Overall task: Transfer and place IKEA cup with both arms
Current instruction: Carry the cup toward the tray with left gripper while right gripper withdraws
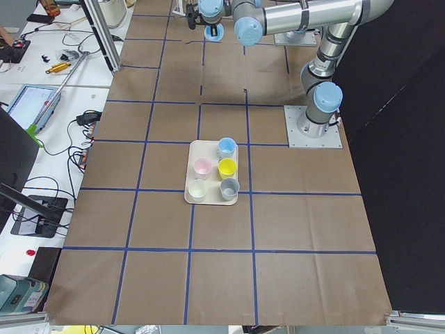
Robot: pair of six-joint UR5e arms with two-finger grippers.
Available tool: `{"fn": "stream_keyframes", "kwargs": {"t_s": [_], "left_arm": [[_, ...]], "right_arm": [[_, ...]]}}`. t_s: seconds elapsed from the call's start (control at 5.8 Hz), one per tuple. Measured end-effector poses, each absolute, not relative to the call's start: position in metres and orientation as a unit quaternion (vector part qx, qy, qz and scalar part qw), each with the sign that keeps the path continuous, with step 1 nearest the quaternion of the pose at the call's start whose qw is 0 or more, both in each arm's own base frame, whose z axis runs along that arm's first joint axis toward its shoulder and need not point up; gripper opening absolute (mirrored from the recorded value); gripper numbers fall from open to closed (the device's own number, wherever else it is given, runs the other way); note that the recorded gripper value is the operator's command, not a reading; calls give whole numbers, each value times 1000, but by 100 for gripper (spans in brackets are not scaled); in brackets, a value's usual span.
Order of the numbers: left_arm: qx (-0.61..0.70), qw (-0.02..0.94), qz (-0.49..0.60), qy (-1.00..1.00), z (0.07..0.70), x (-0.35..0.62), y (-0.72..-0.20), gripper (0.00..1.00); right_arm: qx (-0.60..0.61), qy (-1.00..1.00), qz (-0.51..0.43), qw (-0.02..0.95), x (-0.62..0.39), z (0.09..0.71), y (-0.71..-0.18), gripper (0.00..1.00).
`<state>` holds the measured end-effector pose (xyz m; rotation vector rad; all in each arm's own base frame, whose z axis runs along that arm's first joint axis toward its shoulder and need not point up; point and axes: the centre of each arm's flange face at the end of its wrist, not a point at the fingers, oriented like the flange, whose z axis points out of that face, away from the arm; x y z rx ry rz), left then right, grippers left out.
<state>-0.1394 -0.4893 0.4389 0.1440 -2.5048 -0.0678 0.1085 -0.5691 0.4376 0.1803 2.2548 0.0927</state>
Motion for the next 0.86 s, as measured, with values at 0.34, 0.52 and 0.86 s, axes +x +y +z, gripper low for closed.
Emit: {"fn": "stream_keyframes", "kwargs": {"t_s": [0.34, 0.52, 0.86], "left_arm": [[49, 119, -20, -992, 404, -90, -505, 1], [41, 47, -30, -998, 383, -50, -519, 1], [31, -13, -69, -997, 324, 41, -547, 1]], "right_arm": [[105, 955, 15, 278, 92, 448, -568, 100], [114, 971, 9, 208, 100, 463, -563, 100], [95, 994, -17, 54, 146, 493, -550, 100]]}}
